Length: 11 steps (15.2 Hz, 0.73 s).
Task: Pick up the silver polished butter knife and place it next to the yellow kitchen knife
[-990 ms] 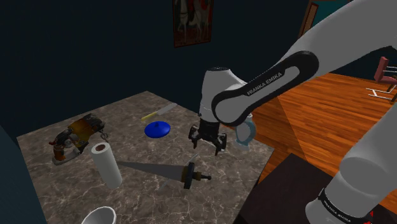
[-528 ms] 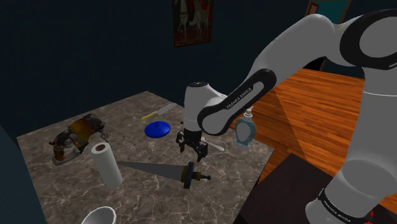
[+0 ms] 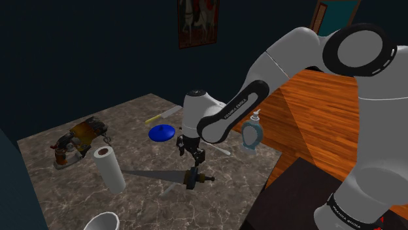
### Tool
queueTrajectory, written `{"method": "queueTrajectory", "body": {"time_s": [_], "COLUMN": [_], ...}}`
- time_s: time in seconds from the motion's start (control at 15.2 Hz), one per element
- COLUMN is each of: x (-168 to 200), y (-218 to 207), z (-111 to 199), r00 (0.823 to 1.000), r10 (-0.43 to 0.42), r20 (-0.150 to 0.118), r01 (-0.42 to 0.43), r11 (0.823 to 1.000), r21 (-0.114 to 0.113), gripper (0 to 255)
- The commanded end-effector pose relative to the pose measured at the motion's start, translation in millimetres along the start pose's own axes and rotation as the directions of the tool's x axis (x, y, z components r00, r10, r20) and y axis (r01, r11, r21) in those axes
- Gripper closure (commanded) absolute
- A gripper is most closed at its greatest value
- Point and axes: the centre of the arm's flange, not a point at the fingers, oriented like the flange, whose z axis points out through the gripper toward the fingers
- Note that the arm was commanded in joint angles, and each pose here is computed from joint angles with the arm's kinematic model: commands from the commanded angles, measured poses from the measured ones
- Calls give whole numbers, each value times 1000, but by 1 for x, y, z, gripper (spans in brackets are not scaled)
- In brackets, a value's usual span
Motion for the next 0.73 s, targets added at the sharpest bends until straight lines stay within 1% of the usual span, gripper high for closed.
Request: {"method": "queueTrajectory", "body": {"time_s": [0.0, 0.53, 0.59, 0.66], "x": [-2, -2, -2, -2], "y": [9, 9, 4, 0], "z": [32, 35, 38, 30], "r00": [1000, 1000, 1000, 1000], "r10": [0, 0, 0, 0], "r20": [9, 9, 9, 9], "r01": [0, 0, 0, 0], "r11": [999, 999, 999, 999], "r21": [-39, -39, -39, -39], "gripper": [0, 0, 255, 255]}}
